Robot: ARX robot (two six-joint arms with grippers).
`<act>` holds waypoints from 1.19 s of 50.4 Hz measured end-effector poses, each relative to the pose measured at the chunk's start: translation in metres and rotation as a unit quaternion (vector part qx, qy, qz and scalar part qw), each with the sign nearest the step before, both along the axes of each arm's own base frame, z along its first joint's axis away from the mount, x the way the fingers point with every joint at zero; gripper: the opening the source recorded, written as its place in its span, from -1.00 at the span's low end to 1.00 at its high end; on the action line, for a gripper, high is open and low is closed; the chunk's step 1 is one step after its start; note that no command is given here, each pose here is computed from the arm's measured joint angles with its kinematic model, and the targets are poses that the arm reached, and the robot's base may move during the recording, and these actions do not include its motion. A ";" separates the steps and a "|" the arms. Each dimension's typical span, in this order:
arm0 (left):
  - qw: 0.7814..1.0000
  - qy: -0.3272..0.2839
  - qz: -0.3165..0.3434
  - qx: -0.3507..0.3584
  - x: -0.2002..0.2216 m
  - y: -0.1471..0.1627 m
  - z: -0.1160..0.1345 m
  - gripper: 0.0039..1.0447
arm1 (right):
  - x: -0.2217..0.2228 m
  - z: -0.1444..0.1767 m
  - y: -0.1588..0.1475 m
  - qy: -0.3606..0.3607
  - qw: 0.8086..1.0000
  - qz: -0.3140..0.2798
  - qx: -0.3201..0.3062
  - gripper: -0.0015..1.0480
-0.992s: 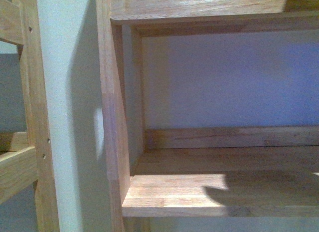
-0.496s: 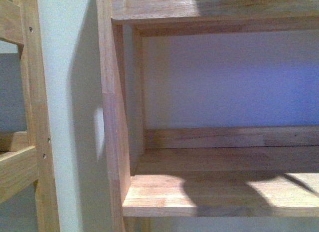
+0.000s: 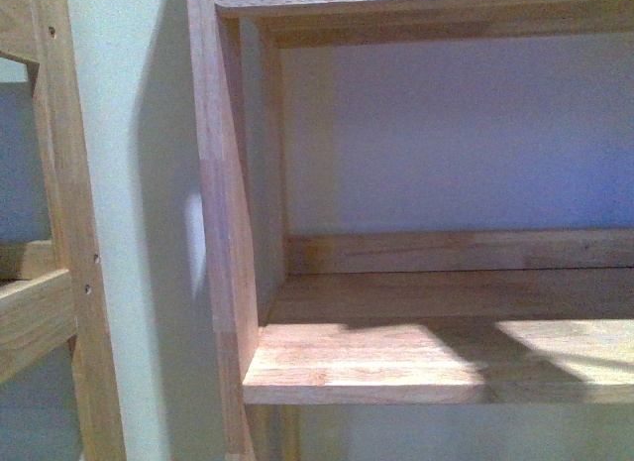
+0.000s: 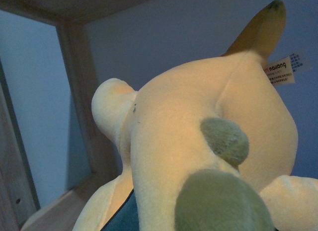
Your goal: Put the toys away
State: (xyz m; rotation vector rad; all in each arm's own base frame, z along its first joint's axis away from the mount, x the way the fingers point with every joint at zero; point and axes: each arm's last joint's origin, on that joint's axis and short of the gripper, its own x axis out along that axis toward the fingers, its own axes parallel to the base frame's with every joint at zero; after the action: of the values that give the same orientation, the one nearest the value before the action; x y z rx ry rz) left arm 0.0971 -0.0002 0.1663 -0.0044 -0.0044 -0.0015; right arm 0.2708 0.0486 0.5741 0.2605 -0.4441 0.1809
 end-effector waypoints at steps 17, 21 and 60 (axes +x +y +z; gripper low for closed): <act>1.000 0.000 0.000 0.000 0.000 0.000 0.000 0.89 | 0.048 0.004 0.010 0.060 0.993 0.080 0.060 -0.63; 1.000 0.000 0.000 0.000 0.000 0.000 0.000 0.89 | 0.059 0.001 0.012 0.069 0.990 0.095 0.076 -0.63; 1.000 0.000 0.000 0.000 0.000 0.000 0.000 0.89 | 0.121 -0.044 0.070 0.156 0.950 0.257 0.085 -0.63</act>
State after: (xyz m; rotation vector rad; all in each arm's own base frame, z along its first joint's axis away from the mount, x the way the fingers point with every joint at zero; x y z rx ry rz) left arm 0.0971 -0.0002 0.1663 -0.0044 -0.0044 -0.0015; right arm 0.3920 0.1181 0.5300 0.5649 -0.0663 0.6049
